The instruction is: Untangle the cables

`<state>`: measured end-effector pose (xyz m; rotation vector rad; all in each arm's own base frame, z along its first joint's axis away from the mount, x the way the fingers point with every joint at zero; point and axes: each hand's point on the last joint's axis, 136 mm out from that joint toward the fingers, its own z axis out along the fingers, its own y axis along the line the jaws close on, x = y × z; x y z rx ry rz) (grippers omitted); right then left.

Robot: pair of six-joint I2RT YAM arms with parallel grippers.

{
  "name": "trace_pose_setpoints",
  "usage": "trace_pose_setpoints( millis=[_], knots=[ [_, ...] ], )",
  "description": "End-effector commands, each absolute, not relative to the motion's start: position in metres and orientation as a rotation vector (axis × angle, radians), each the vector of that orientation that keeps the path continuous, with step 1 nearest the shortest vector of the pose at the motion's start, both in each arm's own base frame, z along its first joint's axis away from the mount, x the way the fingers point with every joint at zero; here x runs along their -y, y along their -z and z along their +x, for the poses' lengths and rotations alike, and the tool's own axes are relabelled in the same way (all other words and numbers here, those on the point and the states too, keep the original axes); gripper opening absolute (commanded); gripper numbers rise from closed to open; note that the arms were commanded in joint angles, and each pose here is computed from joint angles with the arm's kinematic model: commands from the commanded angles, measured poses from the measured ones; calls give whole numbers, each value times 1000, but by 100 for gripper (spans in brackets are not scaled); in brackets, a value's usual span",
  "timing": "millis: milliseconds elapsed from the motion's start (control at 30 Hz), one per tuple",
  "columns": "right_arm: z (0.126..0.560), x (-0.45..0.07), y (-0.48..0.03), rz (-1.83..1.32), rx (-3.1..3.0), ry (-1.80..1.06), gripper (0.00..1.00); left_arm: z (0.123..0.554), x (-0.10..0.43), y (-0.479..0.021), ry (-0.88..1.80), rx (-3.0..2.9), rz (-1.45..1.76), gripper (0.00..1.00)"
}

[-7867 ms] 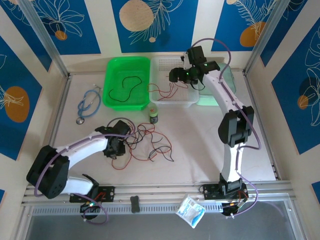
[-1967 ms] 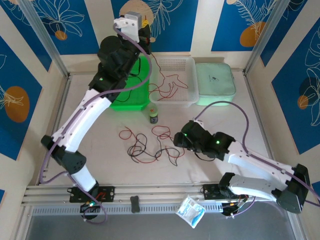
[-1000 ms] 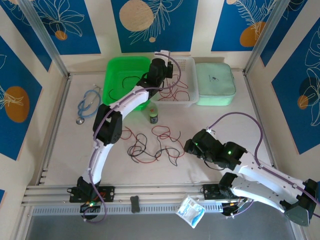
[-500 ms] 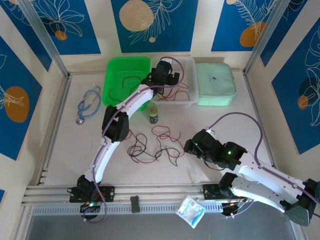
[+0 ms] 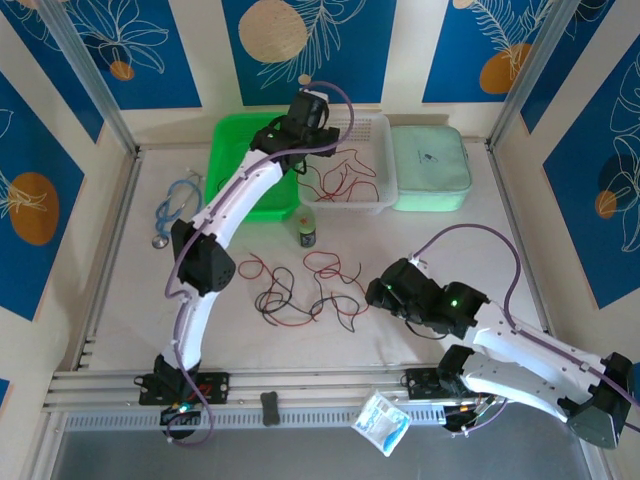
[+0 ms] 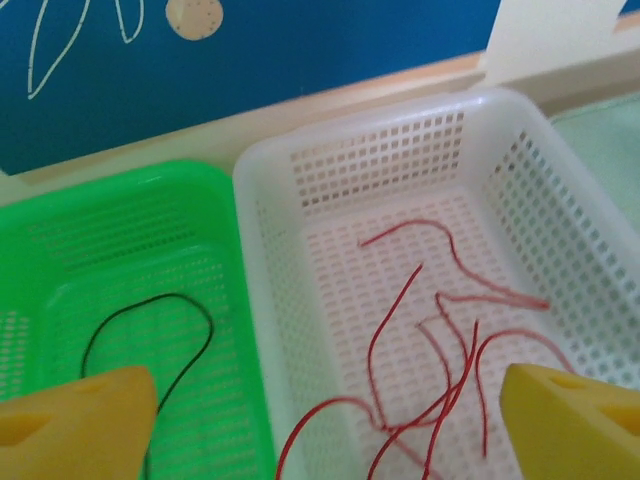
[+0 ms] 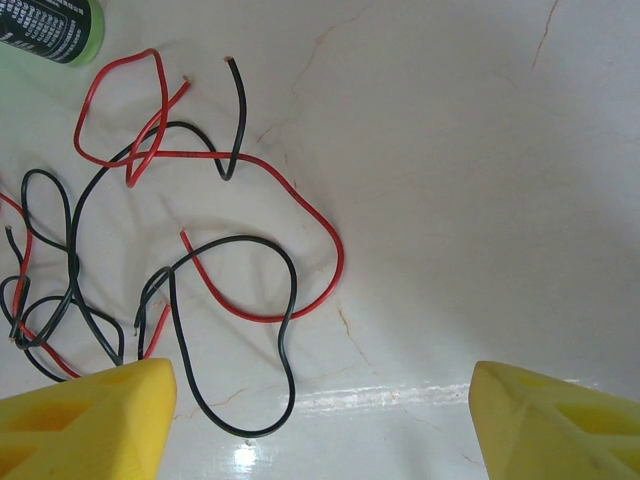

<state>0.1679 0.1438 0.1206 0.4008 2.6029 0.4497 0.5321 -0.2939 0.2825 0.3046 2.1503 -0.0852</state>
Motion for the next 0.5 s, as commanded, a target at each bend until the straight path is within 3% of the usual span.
trace_pose_setpoints(
  millis=[0, 167, 467],
  knots=[
    [169, -149, -124, 378, -2606, -471, 77, 512, 281, -225, 101, -2381, 311, 78],
    [169, -151, -125, 367, -2611, -472, 77, 510, 282, -187, 99, -2475, 307, 68],
    [171, -154, -126, 361, -2606, -476, 77, 503, 254, -153, -75, -2578, 234, 69]
  ],
)
